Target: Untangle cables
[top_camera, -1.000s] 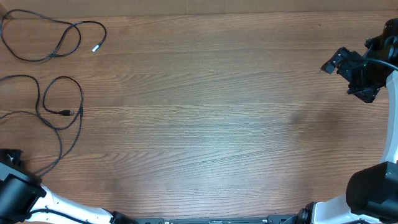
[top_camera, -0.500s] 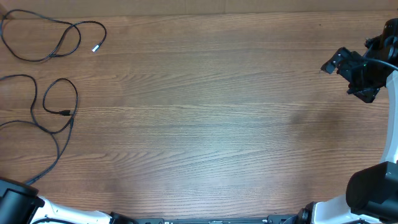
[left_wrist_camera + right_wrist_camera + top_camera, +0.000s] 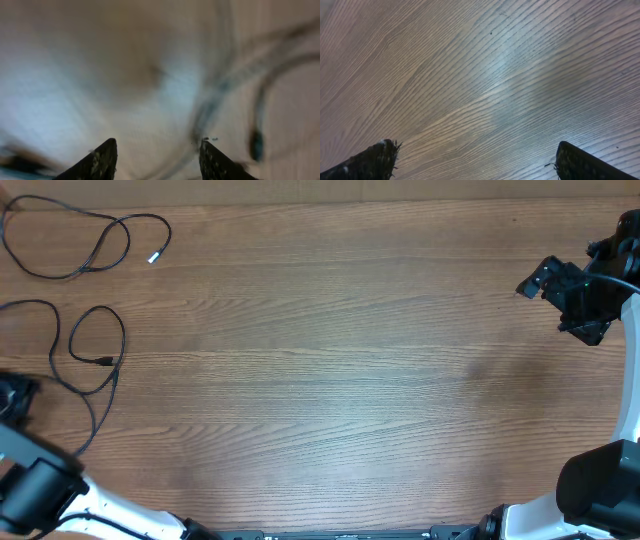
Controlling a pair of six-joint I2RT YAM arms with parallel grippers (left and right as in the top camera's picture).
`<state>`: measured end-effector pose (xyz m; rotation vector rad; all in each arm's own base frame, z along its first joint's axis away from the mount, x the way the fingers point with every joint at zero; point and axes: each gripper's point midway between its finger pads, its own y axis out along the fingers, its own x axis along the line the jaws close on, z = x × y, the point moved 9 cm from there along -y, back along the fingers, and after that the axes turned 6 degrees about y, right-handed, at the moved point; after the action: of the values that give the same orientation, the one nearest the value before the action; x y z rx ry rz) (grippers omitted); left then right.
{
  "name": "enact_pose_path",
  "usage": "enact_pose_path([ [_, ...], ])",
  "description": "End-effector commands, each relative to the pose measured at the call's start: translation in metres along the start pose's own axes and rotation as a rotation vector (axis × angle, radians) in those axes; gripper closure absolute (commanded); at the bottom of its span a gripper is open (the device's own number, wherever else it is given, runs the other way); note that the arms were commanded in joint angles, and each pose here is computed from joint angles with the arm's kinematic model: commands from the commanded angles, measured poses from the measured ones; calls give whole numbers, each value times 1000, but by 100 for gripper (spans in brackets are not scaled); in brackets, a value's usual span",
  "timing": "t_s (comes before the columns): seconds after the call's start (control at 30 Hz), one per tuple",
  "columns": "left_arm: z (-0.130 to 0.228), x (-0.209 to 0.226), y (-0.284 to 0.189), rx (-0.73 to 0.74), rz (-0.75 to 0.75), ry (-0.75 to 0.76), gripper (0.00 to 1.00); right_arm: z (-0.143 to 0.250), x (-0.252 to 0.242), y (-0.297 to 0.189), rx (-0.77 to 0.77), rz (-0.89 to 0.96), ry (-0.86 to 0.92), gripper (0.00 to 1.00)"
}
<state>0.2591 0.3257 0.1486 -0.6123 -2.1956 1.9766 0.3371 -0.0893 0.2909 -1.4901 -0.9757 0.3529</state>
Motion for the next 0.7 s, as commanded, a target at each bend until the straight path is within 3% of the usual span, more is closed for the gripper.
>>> enact_pose_path([
  [0.0,17,-46,3,9,40,155,47,-1,1,0,-2,-2,-5,0],
  [0.1,34,-71,13,-8,-73,244,50,-1,1,0,-2,-2,-5,0],
  [0.23,42,-81,16,-43,-186,253,48,-1,1,0,-2,-2,-5,0],
  [0.67,35,-82,16,-85,-166,256,54,-1,1,0,-2,-2,-5,0],
])
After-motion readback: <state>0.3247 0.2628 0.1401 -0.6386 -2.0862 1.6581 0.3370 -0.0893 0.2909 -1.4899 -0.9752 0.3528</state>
